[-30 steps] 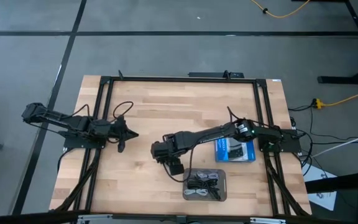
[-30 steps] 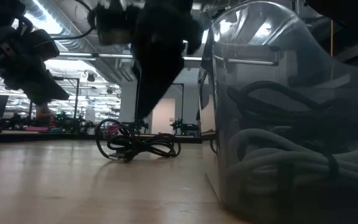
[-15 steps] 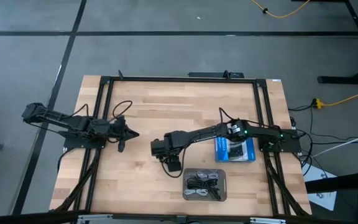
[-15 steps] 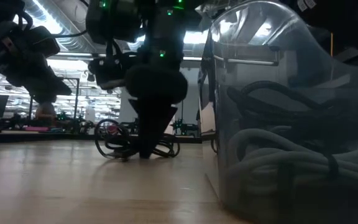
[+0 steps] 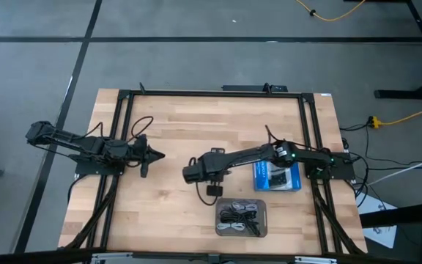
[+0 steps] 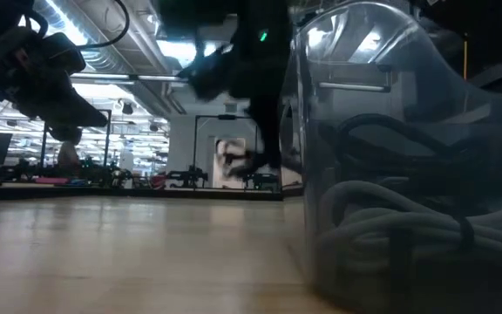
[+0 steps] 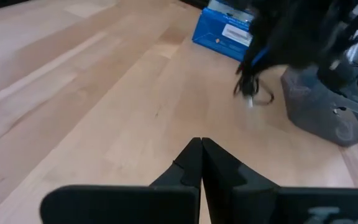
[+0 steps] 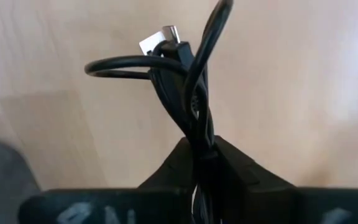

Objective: Pick and place USB-C Cables
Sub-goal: Put the black charger cable into the black bin

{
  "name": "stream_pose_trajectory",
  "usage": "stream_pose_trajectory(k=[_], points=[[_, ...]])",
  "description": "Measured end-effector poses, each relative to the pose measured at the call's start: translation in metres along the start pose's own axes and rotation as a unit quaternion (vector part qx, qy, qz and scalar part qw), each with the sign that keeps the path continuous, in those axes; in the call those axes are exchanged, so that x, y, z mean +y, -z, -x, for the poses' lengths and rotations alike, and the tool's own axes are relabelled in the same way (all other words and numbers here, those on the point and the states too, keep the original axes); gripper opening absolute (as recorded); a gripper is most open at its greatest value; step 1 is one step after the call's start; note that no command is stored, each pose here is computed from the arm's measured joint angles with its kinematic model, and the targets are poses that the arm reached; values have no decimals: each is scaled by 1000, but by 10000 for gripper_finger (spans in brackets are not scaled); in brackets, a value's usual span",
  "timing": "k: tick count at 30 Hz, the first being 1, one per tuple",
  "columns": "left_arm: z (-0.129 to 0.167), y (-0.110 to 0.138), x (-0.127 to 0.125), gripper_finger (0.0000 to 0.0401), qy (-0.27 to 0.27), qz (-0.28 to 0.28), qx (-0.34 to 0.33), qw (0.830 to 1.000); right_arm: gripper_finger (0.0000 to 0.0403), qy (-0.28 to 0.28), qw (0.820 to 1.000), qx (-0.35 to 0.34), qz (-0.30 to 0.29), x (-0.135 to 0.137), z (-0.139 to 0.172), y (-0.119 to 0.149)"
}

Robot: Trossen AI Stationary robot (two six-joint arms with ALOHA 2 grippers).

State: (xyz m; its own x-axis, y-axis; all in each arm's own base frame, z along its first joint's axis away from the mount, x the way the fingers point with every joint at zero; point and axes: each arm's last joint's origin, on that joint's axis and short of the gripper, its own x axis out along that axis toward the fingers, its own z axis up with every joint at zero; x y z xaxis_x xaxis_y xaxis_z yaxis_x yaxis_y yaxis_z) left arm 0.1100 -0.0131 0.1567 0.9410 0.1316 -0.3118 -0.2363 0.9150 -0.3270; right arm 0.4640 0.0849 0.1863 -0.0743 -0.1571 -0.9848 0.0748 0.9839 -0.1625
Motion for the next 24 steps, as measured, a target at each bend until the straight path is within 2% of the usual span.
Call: stream_pose_trajectory(k=[4,9,12,18,24], points=[[0,0,0,0,-5,0,-2,1000,38,68,997,-32,-30,4,36,20],[0,0,0,0,-4,0,-1,1000,38,53,989,-97,-97,15,83,44],[0,0,0,0,-4,0,0,1000,38,22,987,-114,-115,39,100,62],[0,0,0,0,-4,-1,1,1000,38,-28,988,-94,-116,98,103,91],[0,0,0,0,-4,0,1,1000,38,-38,977,-68,-200,130,94,112]])
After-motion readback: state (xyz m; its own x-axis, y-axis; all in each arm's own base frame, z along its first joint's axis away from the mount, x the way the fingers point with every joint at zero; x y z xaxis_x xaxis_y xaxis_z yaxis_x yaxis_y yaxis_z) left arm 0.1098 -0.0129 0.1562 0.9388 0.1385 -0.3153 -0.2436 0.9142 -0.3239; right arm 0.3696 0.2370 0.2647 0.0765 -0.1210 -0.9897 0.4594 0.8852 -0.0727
